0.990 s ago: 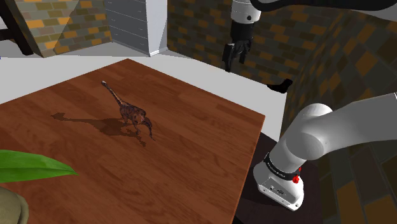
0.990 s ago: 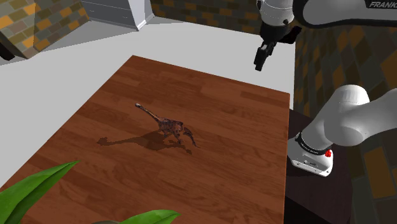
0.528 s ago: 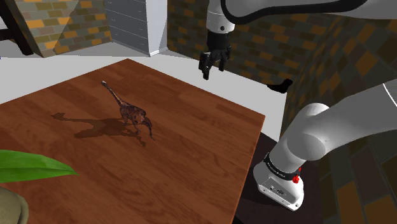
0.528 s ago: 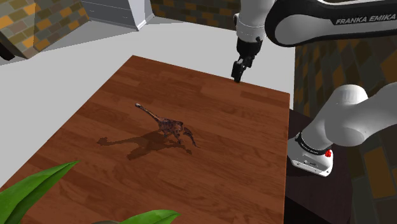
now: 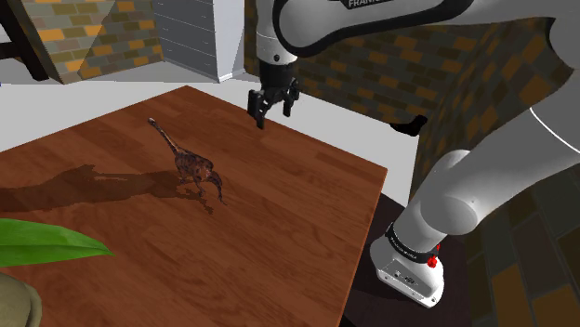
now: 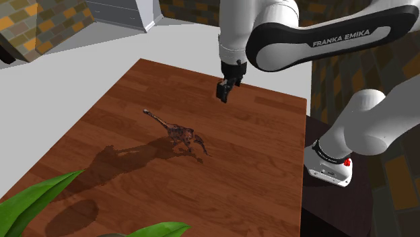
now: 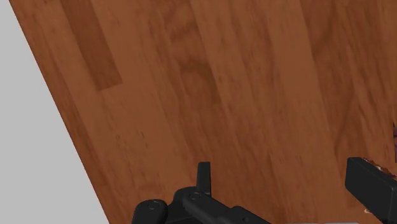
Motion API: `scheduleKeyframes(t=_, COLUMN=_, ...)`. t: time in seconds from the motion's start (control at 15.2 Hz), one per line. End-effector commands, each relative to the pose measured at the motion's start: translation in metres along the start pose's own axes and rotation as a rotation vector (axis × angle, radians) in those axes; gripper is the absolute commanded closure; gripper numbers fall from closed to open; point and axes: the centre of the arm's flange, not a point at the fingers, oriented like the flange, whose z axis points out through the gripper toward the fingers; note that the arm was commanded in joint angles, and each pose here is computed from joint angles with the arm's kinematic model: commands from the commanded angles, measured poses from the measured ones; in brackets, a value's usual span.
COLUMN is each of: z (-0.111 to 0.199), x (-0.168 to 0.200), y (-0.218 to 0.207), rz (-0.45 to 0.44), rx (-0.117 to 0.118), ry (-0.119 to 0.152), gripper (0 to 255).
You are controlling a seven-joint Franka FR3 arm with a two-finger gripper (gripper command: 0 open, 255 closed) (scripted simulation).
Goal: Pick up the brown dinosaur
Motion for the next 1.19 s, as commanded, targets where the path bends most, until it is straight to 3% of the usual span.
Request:
scheduleKeyframes(t=0.0, z=0.006, x=0.015, y=-0.020, rz=0.003, rx=0.009, ry=0.006, gripper=0)
scheduleKeyframes(t=1.12, z=0.060, x=0.129, y=-0.191, rz=0.021, rx=0.077, ry=0.051, gripper=0)
